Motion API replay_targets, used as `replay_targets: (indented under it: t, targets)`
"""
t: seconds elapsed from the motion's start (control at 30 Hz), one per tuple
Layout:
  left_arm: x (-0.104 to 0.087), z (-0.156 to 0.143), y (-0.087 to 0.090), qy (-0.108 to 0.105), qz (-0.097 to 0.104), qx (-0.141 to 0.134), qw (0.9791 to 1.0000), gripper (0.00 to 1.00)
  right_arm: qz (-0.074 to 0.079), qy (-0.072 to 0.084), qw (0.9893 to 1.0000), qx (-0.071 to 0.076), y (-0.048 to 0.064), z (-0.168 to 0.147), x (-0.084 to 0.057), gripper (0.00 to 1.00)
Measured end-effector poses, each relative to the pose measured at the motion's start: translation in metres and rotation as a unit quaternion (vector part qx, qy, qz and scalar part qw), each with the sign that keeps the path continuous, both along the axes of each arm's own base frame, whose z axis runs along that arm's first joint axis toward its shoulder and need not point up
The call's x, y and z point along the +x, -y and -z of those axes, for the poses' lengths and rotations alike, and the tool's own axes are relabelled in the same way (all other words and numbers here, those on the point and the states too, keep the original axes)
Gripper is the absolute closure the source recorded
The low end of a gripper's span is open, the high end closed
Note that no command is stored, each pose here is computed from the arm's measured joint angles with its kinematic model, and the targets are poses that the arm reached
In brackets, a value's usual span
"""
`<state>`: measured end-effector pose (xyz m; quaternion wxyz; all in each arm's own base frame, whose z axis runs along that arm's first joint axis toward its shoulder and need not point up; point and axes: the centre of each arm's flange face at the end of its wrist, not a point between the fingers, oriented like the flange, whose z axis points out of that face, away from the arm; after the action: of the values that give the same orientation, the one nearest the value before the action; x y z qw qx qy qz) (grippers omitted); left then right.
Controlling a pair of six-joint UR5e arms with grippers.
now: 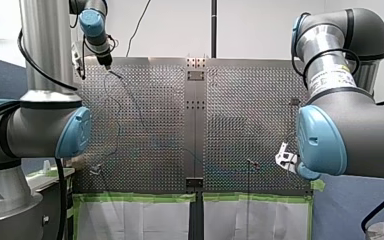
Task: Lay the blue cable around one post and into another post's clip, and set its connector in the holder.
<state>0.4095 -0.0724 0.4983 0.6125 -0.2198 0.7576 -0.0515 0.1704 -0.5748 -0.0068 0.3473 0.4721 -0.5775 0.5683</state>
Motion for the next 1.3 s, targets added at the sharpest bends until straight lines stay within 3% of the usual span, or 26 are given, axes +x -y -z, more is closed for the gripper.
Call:
replay_targets:
  t: [1.3]
  targets:
    - [-0.0032, 0.0085, -0.0004, -0.012, -0.011, 0.008, 0.9998, 0.0, -0.003, 0.0, 1.0, 0.0, -0.001, 0.0, 0.0031, 0.98]
